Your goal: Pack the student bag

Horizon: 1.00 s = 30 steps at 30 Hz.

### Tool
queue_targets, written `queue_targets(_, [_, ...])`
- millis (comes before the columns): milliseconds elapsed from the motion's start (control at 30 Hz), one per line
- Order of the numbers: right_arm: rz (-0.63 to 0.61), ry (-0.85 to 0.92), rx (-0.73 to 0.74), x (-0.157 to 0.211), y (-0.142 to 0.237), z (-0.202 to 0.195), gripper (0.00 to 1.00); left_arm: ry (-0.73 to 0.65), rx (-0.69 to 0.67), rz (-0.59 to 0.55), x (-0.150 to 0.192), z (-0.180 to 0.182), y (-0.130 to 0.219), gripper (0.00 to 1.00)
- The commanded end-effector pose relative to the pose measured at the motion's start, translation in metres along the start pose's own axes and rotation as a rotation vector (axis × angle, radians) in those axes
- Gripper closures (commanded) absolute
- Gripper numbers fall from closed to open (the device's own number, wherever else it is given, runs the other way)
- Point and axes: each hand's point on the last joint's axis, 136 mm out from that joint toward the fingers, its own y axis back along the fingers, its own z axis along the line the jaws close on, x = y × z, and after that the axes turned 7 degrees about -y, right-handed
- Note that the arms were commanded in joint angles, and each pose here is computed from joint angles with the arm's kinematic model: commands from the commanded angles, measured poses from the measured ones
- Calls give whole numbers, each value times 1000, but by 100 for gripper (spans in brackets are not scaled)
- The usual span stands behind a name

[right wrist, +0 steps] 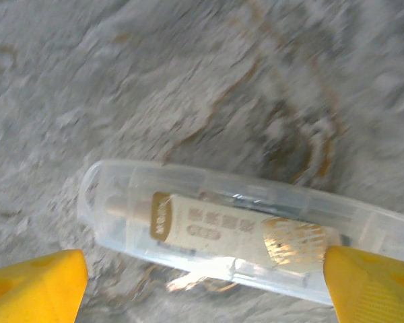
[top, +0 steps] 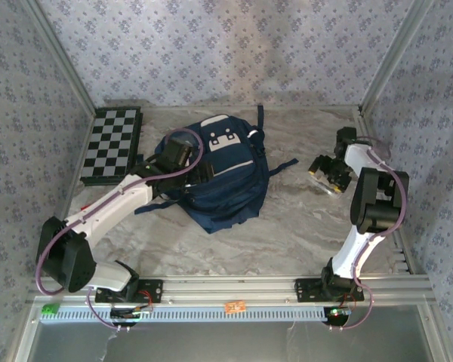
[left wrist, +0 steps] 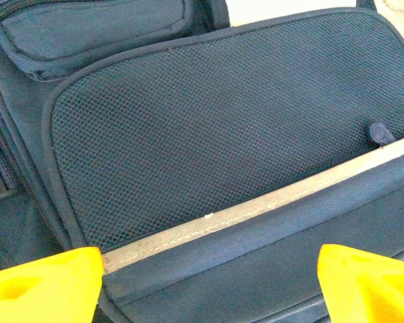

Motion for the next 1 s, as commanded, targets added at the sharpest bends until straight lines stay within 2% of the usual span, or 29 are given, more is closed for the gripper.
queue_targets(0, [1,-3,-14,8,10,6,8,18,5,-43,-10,1,13,17])
queue_targets(233, [-15,80,112,-3,15,-5,11,21,5,-45,-10,1,14,17])
queue_targets(467, [7,249,101,-4,18,14,13,38,-8,-58,-8,7,16,17])
queue_targets(633, [20,332,193,-8,11,8,12,44,-10,-51,-7,9,16,17])
queue_targets(800, [97,342,70,-4,-8,16,9,51,-17,-52,-5,14,17,16])
queue_targets(967, [126,372,69,14,-18,17,8,60,-20,-49,-3,16,17,16])
